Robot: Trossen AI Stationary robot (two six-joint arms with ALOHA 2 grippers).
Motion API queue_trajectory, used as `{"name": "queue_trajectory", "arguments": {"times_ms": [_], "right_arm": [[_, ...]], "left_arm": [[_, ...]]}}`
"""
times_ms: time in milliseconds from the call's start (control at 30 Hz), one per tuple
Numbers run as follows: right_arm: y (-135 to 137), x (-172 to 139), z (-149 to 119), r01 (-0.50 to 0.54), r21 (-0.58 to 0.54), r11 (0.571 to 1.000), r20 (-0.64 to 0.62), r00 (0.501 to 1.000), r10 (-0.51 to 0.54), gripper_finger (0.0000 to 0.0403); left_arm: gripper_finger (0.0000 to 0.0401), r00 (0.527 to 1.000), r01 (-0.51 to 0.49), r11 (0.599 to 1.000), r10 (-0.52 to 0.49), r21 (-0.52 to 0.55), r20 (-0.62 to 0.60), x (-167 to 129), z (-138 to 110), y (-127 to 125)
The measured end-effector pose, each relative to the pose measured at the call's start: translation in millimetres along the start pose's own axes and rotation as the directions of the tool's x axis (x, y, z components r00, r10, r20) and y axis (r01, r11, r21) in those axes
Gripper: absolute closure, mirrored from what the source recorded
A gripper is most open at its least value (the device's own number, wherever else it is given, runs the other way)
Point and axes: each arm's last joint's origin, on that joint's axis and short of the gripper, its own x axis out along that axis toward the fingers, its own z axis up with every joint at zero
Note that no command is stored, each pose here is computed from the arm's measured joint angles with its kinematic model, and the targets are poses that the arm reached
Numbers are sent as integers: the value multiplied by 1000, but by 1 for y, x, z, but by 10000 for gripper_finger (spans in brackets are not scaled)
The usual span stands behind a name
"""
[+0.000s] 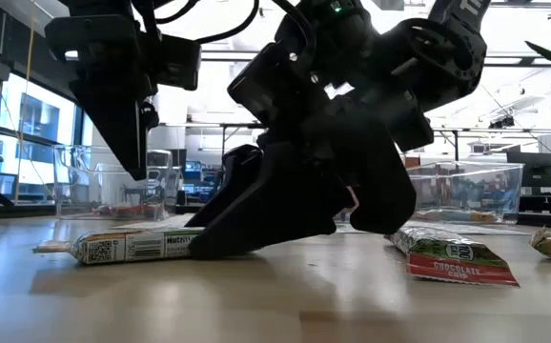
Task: Pick and place Granola Bars by type
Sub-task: Put the yellow granola bar into the right transparent bin
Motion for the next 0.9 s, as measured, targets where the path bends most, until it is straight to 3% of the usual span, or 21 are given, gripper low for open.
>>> {"name": "queue_trajectory", "arguments": {"times_ms": [133, 433, 567, 667, 733, 800, 900], "right_arm": [[0, 0, 0, 1, 0, 1000, -1, 1000, -1, 220], [-9, -7, 4, -6, 104, 995, -16, 1000, 8, 333], [-12, -30, 20, 10, 104, 995, -81, 997, -1, 332], [-15, -64, 42, 104, 66, 992, -169, 981, -92, 317], [-16, -94, 54, 215, 17, 976, -257, 945, -204, 314], [-16, -125, 62, 343, -47, 938, -349, 874, -337, 317], [-15, -180, 75, 534, -156, 831, -420, 726, -545, 331]], "left_arm": [[217, 1000, 0, 1000, 0, 0, -1, 0, 0, 0], [217, 1000, -3, 1000, 3, 0, -5, 0, 0, 0], [217, 1000, -4, 1000, 4, 0, -5, 0, -1, 0], [217, 1000, -8, 1000, 8, 0, -12, 0, -1, 1], [217, 1000, -9, 1000, 9, 0, -15, 0, -1, 1], [217, 1000, -10, 1000, 10, 0, -16, 0, -2, 1], [217, 1000, -11, 1000, 11, 0, -17, 0, -2, 1]]}}
